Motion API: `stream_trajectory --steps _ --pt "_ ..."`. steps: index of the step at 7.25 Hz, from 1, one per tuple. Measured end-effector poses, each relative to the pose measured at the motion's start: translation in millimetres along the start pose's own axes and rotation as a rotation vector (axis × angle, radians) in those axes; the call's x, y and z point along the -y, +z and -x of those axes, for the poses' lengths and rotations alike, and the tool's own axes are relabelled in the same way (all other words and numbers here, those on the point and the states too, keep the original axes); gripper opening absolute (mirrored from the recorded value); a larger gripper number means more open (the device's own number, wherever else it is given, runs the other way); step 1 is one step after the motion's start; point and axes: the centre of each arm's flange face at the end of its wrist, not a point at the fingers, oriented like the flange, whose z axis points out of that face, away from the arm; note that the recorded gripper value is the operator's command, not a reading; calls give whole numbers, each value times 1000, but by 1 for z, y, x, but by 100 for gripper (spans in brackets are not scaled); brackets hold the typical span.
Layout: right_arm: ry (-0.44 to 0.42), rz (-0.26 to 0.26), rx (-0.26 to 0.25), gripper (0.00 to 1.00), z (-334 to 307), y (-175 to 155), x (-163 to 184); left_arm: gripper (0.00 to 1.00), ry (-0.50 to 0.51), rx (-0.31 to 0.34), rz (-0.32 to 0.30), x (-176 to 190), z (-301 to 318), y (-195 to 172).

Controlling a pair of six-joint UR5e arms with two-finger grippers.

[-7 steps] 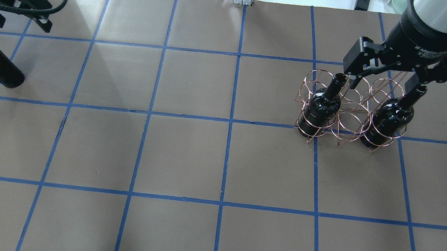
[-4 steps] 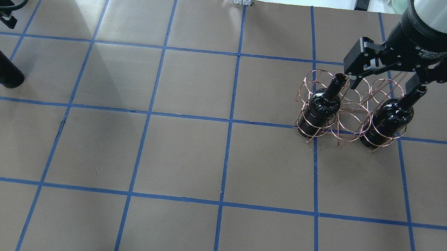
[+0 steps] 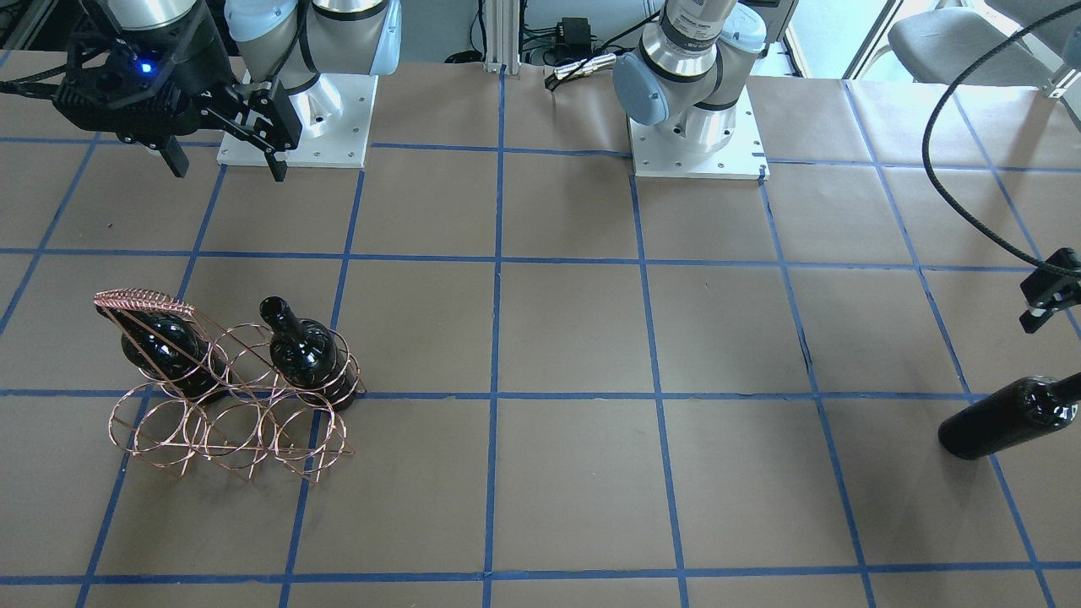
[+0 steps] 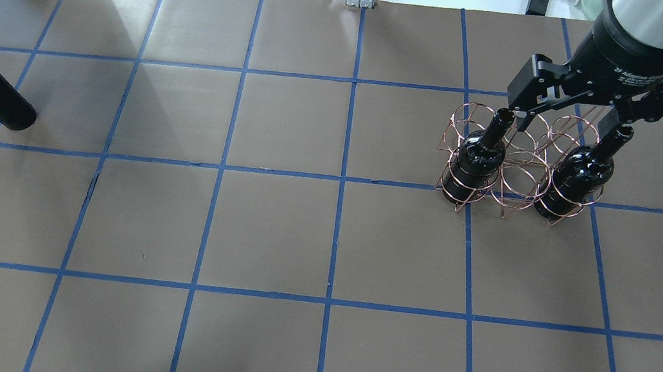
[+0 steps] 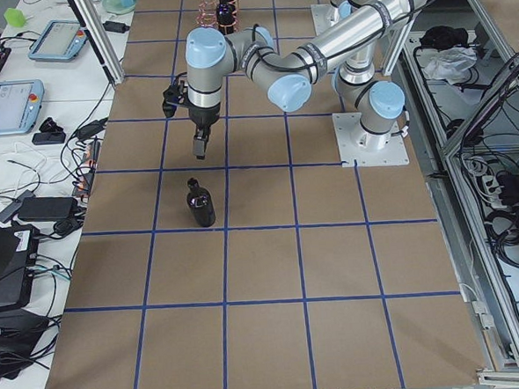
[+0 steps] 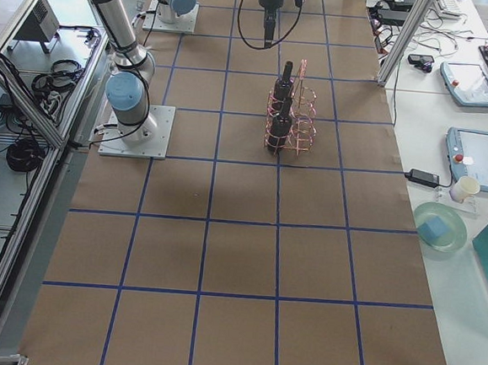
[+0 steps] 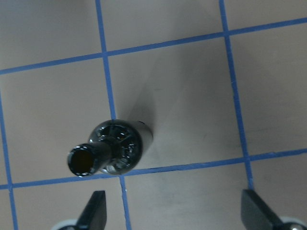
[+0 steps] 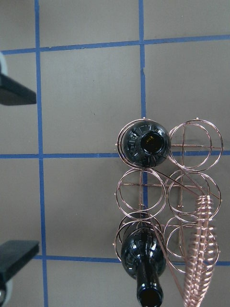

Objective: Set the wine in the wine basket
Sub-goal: 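Lower the left gripper and close it on the bottle neck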

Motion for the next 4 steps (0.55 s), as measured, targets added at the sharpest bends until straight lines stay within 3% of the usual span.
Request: stream_trajectory --steps 2,4 --pt "-2 2 1 100 0 2 1 100 24 13 -9 7 42 12" --pt "-3 -5 3 100 0 2 3 91 41 1 0 10 62 32"
